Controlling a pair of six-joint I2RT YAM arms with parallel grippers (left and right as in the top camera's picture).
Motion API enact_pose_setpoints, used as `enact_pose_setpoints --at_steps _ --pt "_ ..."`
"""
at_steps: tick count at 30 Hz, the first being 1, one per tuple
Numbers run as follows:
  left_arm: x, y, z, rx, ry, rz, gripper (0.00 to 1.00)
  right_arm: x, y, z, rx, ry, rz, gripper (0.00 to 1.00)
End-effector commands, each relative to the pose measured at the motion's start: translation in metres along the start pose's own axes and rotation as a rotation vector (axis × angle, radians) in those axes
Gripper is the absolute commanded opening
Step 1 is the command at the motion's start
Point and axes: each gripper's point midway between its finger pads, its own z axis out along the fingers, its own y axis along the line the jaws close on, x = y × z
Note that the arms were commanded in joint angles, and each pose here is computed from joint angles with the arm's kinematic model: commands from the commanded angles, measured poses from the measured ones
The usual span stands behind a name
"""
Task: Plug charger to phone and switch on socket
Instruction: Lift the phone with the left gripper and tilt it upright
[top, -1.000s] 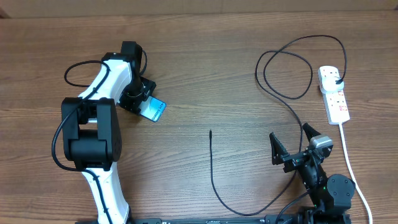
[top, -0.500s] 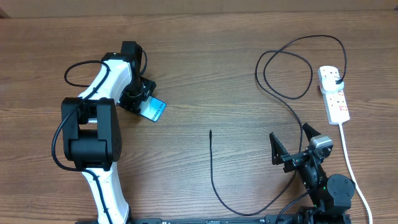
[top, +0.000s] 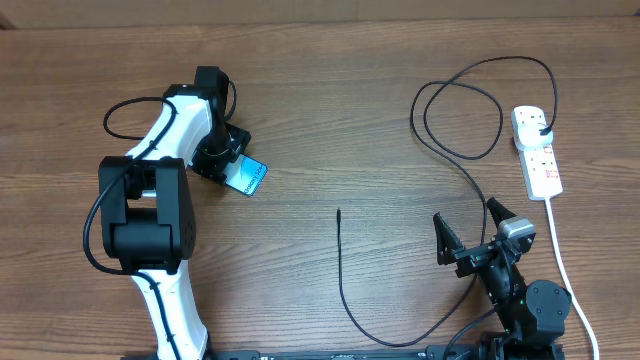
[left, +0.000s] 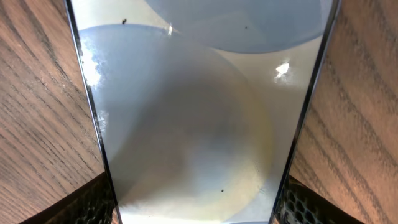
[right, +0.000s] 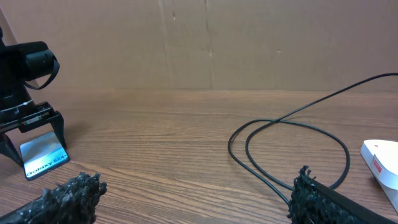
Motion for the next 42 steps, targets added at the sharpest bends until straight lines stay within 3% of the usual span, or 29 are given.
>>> enact_pose_setpoints --at_steps 1,13,20,42 --pt "0.001 0.000 0.001 -0.009 0.023 -0.010 0.04 -0.002 0.001 -0.001 0.000 -0.012 -0.005 1.00" --pt "-0.004 -0.023 -0.050 0.036 0.019 0.024 0.04 -0.002 0.001 -0.001 0.000 -0.012 -0.005 1.00" --pt "0.012 -0.040 -0.065 0.116 0.117 0.056 0.04 -0.002 0.001 -0.001 0.000 -0.012 -0.005 1.00" --pt "0.109 -0.079 -0.126 0.443 0.749 0.149 0.04 -0.002 0.001 -0.001 0.000 -0.012 -0.005 1.00"
